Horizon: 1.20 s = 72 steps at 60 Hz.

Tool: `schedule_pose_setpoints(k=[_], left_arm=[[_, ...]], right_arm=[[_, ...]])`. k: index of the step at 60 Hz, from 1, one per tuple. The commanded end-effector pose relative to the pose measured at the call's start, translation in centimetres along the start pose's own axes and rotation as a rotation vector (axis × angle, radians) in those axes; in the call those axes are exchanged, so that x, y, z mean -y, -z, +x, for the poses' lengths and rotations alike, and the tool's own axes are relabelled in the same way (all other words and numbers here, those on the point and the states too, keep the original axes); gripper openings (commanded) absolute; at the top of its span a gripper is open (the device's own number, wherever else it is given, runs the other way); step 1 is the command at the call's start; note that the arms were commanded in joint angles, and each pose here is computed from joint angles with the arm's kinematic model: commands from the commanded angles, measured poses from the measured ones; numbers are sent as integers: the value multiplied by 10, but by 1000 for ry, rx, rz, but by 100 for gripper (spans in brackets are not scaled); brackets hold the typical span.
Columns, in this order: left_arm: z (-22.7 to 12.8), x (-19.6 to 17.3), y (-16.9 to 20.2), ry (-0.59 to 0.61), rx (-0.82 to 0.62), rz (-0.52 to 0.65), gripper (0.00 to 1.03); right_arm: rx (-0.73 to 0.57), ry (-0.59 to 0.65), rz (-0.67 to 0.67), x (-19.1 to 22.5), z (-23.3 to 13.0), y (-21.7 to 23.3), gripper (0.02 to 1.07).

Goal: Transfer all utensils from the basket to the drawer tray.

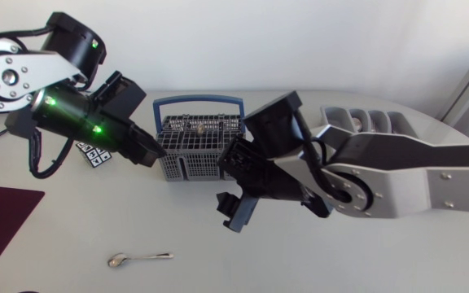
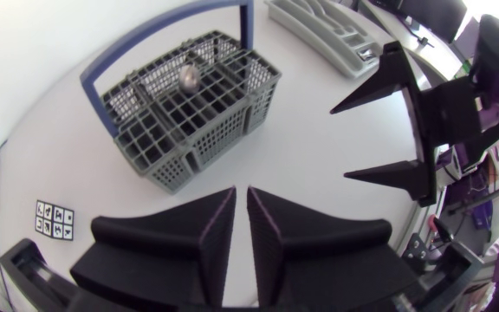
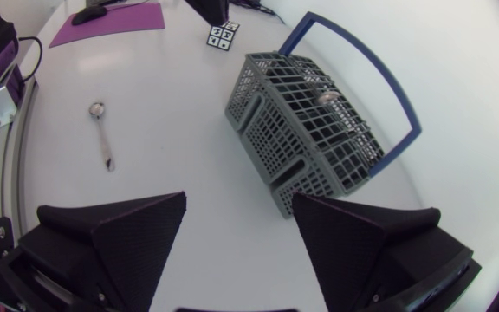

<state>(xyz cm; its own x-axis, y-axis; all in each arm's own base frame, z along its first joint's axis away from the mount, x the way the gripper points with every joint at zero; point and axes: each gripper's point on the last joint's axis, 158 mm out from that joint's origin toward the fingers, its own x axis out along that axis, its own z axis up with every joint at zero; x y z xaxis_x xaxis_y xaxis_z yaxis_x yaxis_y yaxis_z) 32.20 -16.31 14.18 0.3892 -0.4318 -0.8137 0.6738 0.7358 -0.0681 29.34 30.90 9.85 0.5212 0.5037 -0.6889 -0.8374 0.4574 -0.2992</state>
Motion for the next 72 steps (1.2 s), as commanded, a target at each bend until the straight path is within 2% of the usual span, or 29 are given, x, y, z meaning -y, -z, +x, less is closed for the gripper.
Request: schedule_pose_setpoints(k=[1,15,23,46,72], left_arm=[[7,-7,23,-3,-25,6,20],[10,-23,57,-24,-22,8,28],[17,-26,85,-27,-33,62,30],[11,-39,131,-3,22,151,31],[9,-50,168,-26,47,168,31]], right_arm=[[0,-47,28,-5,9,-14,91],[-36,-246,-11,-47,31,-26,93],[-61,-331,-58,-76,42,-27,93],[-107,-451,-168,-136,72,-26,93],[-155,-523,-244,-180,100,-25,93]])
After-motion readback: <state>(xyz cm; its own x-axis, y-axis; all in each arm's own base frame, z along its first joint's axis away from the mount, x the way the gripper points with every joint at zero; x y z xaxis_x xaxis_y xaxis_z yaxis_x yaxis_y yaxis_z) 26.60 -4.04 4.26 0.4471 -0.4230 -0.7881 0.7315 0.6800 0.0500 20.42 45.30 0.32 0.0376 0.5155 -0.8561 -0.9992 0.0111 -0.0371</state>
